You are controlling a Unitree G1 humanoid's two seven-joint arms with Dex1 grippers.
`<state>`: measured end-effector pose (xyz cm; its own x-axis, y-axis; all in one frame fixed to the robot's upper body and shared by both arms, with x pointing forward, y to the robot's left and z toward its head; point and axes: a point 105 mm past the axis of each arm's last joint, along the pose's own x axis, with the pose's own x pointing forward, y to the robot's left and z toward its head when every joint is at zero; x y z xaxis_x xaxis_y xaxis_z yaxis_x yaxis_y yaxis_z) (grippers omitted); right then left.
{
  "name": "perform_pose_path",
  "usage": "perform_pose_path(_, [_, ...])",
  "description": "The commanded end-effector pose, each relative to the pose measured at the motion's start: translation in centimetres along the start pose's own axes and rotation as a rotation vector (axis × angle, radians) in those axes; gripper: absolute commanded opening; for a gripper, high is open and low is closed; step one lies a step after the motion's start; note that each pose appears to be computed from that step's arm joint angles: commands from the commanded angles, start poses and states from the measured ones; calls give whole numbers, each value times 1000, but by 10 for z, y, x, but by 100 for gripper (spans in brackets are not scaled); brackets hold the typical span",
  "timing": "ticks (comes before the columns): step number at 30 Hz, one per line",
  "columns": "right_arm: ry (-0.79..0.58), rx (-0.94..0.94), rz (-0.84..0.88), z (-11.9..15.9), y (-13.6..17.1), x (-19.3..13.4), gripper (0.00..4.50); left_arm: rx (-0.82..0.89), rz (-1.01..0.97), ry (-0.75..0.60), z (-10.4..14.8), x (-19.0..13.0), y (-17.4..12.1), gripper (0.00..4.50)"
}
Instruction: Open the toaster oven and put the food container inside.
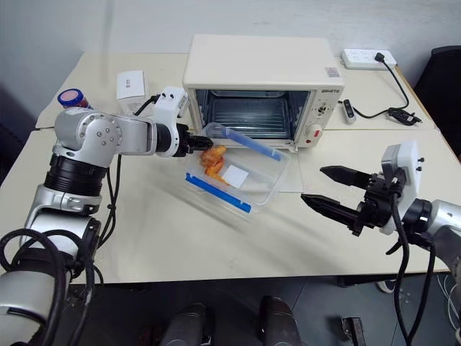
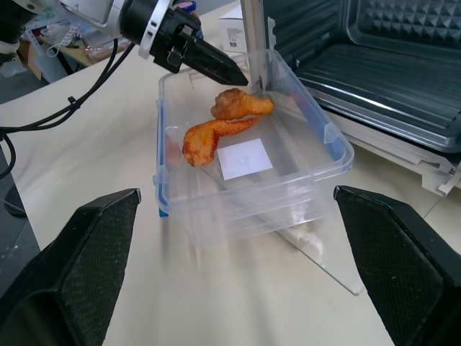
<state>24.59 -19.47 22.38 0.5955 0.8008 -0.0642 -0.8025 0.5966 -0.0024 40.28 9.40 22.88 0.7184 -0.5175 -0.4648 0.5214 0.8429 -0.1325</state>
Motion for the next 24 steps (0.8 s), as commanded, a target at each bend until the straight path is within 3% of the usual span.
perform_pose_path(1, [-3, -56, -6, 6, -1, -4, 450, 26, -97, -160, 30, -26, -13, 288])
perform_pose_path(6, [12, -51, 70, 4, 14, 2, 450, 32, -208, -304, 35, -73, -7, 288])
perform_pose_path(7, [11, -47, 82, 4, 16, 4, 432, 46, -224, -319, 33, -81, -6, 291])
perform_pose_path(11, [12, -6, 186, 0, 37, 13, 321, 141, -394, -360, 13, -119, -12, 200])
perform_pose_path(17, [57, 36, 269, -16, 56, 31, 116, 279, -595, -179, -47, -138, -20, 16])
perform_pose_path(20, [109, 30, 285, -31, 63, 44, 19, 361, -632, -96, -70, -133, -19, 0])
perform_pose_path(24, [155, -5, 242, -48, 58, 66, 4, 432, -602, -50, -82, -111, -12, 0])
